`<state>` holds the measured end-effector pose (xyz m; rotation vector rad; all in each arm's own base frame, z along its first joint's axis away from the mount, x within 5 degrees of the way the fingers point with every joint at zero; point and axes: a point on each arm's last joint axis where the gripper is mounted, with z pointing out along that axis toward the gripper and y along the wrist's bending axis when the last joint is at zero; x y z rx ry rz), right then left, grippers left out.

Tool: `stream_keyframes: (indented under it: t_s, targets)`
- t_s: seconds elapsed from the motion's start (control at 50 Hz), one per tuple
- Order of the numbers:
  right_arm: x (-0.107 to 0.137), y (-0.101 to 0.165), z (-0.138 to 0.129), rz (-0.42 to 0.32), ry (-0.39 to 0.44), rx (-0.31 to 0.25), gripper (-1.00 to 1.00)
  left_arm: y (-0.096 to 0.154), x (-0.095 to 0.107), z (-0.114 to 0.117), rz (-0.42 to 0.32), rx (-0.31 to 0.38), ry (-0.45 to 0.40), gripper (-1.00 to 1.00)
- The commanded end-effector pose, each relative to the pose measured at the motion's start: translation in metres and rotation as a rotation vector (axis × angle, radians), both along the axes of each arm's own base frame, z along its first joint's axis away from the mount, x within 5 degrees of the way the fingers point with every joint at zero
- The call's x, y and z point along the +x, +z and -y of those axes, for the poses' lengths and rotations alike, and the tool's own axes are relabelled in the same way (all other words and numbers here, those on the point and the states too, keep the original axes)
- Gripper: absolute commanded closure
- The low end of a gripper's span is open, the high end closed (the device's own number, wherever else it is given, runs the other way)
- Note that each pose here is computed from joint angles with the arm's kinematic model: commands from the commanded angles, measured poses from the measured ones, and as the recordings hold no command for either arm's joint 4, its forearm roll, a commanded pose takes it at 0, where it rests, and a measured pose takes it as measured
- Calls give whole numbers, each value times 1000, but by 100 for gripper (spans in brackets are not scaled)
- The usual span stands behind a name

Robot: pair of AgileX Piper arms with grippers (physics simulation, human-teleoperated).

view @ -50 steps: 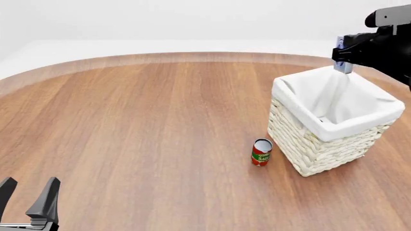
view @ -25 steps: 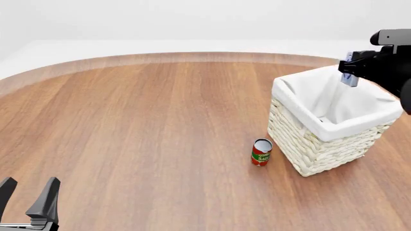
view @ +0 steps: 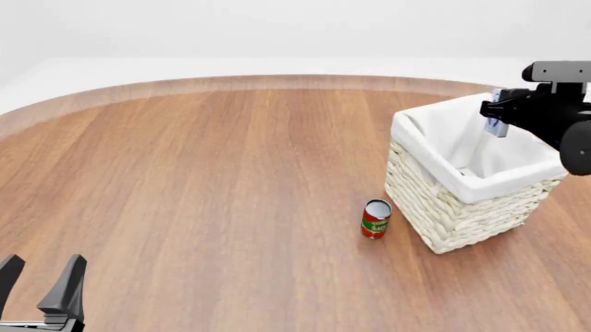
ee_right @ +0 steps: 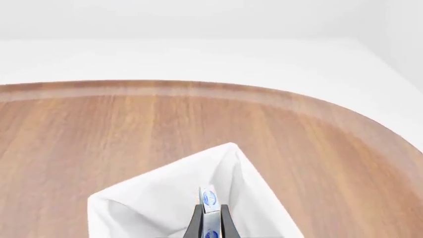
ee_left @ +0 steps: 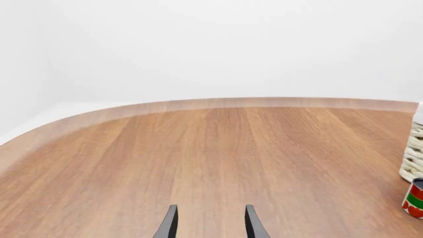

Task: Pick up the alphabet soup and the cream cheese box, and put them in the basket.

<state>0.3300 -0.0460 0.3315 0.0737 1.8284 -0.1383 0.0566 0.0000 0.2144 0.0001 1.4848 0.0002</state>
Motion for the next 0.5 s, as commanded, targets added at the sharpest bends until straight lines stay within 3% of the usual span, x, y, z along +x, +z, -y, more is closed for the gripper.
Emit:
stream_keyframes:
  t_s: [0.02, 0.5]
  targets:
    - [6, -9, 4, 0, -13, 10, 100, 0, 0, 0, 0, 0, 0, -100]
    - [17, -25, 11, -13, -26, 9, 100, 0, 0, 0, 0, 0, 0, -100]
